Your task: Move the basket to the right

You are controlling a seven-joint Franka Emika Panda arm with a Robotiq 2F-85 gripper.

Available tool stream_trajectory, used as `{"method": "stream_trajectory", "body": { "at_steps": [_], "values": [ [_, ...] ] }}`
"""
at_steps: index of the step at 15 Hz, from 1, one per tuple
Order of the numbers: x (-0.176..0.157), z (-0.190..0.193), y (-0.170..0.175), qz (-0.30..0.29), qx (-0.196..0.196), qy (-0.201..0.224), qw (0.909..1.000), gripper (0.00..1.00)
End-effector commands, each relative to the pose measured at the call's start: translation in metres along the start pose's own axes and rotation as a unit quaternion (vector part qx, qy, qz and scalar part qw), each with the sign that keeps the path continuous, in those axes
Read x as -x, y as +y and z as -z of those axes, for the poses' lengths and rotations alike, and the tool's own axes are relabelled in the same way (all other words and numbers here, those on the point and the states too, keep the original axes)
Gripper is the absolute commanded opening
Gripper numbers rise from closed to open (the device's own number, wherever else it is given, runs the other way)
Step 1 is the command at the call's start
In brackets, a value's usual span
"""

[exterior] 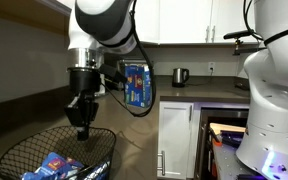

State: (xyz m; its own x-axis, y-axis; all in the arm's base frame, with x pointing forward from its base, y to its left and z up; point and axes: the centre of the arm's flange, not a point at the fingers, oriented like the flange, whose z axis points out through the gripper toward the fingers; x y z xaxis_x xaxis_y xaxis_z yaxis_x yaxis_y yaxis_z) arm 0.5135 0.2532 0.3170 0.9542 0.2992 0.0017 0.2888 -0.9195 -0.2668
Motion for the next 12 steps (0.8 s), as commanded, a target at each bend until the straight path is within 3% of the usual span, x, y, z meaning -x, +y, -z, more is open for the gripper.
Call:
{"method": "stream_trajectory", "body": {
  "at_steps": [1,8,12],
  "values": [
    [0.006,0.017,0.005,-0.001,0.007,-0.005,1.0,0.0],
    [0.016,0.051,0.023,-0.017,0.023,0.01,0.9995,0.01],
    [0.019,0.088,0.052,-0.036,0.036,0.037,0.998,0.01]
  ]
}}
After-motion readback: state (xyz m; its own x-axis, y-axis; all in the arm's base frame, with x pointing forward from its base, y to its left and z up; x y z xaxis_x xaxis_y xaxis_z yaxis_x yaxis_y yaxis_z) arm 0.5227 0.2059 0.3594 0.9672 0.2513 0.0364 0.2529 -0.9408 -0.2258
